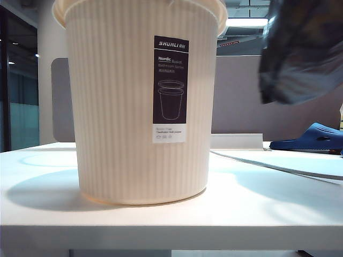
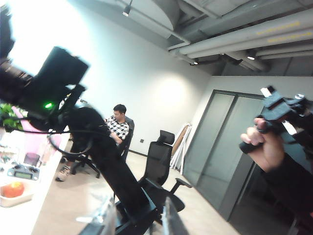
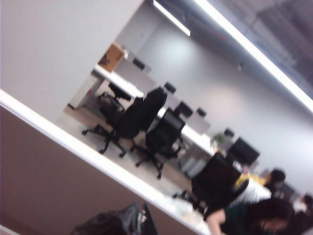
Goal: Open the ring lid of the trash can, pull out the black garbage bag inside, and place it on the table.
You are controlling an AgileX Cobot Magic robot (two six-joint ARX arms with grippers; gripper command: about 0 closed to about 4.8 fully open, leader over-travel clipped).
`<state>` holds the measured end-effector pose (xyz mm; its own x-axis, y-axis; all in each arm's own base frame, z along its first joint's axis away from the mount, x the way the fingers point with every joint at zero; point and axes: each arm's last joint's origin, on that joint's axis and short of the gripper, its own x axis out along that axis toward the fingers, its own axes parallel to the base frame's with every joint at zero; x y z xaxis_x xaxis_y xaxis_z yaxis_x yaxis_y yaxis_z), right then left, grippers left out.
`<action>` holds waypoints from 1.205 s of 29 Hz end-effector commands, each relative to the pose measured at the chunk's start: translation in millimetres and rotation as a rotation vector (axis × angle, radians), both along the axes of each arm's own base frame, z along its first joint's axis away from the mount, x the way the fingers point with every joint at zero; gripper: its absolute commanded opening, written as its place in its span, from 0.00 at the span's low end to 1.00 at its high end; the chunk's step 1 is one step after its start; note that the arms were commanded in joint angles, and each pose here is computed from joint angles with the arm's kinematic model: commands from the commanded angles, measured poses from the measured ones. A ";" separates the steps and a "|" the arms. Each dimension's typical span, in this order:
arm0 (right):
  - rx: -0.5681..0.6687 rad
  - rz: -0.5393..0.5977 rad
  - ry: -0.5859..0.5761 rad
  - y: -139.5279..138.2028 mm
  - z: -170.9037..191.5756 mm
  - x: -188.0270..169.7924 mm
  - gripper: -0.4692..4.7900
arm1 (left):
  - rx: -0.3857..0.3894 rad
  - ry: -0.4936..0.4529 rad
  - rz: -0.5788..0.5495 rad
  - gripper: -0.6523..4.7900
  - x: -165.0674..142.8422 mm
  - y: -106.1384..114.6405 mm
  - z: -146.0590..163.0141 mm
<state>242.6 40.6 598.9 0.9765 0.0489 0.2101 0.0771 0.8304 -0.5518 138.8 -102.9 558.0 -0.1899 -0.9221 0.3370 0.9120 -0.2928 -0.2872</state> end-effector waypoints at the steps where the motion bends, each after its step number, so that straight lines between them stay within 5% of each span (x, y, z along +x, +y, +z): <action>1: 0.061 0.018 -0.033 -5.0 2.5 -1.1 0.09 | 0.005 -0.072 -0.003 0.35 -11.0 5.5 3.3; 18: 0.057 0.019 0.068 -7.5 -30.4 31.5 0.09 | 0.134 -0.105 0.131 0.34 -25.4 13.4 -15.9; 35: 0.069 0.043 0.153 -2.0 -80.9 69.2 0.09 | 0.157 -0.167 0.206 0.34 -50.1 27.1 -20.7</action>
<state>315.1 39.1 510.7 0.9969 0.0789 -0.0044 -0.0702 0.8594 -0.5064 91.4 -77.4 537.6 -0.0511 -0.9844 0.1685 0.9810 -0.0810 -0.1761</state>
